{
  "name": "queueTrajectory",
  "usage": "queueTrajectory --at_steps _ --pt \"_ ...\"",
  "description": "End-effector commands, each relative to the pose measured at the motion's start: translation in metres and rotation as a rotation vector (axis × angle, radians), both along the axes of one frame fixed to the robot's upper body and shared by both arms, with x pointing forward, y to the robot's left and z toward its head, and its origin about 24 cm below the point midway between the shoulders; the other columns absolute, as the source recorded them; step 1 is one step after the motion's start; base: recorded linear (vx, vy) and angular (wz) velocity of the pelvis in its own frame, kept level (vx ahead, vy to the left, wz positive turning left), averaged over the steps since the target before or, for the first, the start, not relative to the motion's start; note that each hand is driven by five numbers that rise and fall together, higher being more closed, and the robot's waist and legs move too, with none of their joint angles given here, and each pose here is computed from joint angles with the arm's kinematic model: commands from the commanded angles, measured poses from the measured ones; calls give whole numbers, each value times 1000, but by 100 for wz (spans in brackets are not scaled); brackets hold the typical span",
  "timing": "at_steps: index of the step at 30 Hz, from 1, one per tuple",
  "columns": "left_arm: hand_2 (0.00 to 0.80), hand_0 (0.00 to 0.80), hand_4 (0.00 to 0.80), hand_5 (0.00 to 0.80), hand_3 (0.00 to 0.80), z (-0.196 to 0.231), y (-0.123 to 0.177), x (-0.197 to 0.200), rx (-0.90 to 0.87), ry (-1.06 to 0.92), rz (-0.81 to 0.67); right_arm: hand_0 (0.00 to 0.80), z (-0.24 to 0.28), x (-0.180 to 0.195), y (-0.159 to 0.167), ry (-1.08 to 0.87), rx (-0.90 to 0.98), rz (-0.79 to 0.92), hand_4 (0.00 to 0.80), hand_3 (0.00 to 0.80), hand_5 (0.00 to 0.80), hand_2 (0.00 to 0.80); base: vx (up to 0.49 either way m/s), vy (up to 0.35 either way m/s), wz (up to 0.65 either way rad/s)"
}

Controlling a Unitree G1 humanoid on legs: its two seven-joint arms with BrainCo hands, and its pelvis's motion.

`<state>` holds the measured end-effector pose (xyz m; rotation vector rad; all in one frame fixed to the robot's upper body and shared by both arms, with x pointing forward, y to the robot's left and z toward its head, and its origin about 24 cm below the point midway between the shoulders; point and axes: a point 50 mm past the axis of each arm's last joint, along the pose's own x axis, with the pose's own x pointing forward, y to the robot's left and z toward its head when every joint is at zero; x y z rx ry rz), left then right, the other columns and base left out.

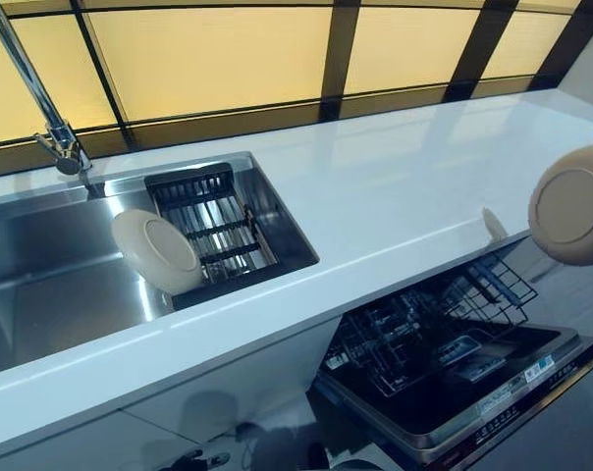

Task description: Take plates into dishwasher

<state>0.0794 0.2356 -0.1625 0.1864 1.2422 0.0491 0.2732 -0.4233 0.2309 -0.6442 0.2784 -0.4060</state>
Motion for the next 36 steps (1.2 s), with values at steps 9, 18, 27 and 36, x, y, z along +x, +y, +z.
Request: queueTrajectory --at_steps 9,18,27,36 --pt "0 0 0 0 0 5 11 13 45 -28 -22 800 2 1 17 47 -241 131 800 800 800 800 -3 -1 0" --pt "0 0 0 0 0 5 5 20 44 -42 -26 800 -38 14 43 208 -415 222 800 800 800 800 -8 -2 0" --pt "0 0 0 0 0 6 3 24 42 -48 -29 800 -70 21 57 305 -403 263 800 800 800 800 -4 -1 0" --pt "0 0 0 0 0 7 2 30 41 -51 -43 800 -100 22 59 406 -369 268 800 800 800 800 0 0 0"
